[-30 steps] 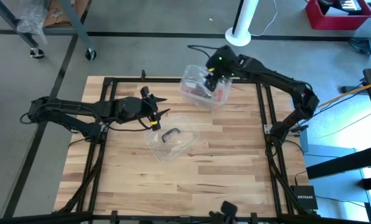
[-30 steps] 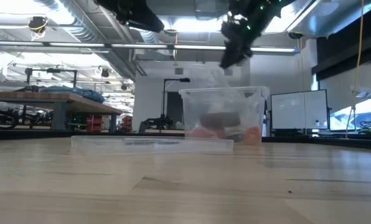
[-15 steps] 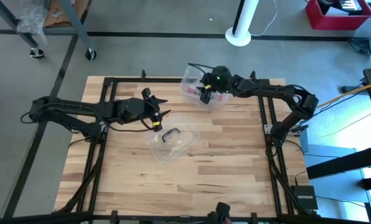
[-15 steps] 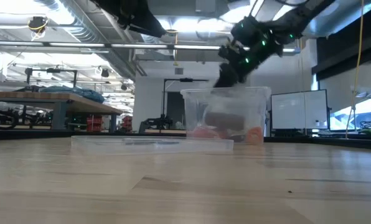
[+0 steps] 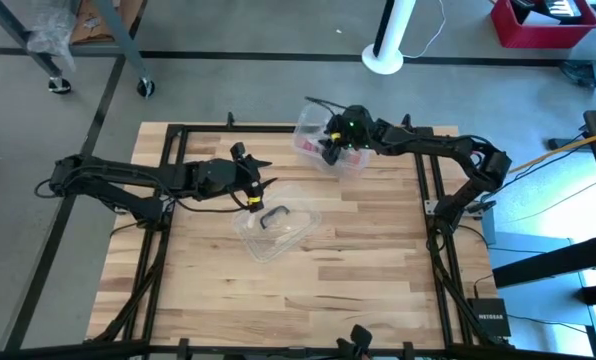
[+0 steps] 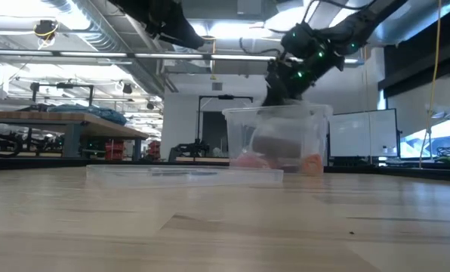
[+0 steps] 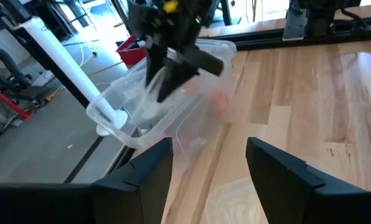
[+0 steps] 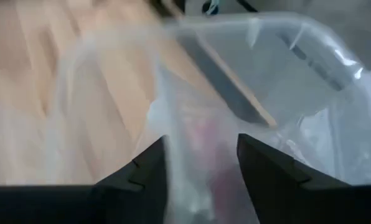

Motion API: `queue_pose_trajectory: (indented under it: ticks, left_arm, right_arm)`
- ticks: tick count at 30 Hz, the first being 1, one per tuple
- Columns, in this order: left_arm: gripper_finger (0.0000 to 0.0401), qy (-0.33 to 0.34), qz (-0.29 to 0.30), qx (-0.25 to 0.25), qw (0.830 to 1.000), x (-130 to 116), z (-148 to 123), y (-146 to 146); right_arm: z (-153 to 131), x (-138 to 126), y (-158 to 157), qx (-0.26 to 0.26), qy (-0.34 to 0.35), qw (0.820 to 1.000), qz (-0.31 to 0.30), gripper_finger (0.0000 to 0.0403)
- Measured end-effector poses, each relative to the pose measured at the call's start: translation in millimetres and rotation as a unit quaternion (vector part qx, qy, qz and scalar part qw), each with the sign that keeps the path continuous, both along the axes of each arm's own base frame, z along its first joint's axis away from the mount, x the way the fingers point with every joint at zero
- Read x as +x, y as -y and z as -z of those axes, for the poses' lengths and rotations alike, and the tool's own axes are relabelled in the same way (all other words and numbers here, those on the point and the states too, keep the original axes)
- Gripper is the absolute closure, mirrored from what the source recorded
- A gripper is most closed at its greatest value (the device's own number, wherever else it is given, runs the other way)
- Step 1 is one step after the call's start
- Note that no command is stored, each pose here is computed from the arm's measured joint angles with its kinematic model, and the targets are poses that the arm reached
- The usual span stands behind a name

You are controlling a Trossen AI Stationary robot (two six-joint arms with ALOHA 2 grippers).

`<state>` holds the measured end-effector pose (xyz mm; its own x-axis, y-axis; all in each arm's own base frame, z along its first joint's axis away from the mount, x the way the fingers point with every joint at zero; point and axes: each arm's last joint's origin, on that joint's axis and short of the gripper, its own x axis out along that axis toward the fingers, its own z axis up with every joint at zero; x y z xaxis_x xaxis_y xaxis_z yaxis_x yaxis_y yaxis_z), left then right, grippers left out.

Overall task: Roll bandage
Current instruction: Put the transparent zip bag into the transparent bin

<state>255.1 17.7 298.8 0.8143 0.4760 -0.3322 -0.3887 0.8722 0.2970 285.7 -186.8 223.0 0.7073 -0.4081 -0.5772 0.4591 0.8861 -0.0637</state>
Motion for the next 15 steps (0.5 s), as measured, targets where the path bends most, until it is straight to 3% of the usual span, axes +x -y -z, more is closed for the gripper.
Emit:
queue_pose_trajectory:
  ticks: [3,7,15]
  left_arm:
    - [0.0205,0.000,0.000,0.001,1.000,0,0,0]
    - [0.0205,0.000,0.000,0.001,1.000,0,0,0]
    - [0.0205,-0.004,-0.002,-0.002,1.000,0,1,-1]
  right_arm:
    - [-17,5,2,0.049,0.047,0.997,0.027,0.0219]
    - [-28,6,2,0.080,0.033,0.996,0.017,0.0219]
    - [-42,3,-3,0.056,0.004,0.998,-0.019,0.0219]
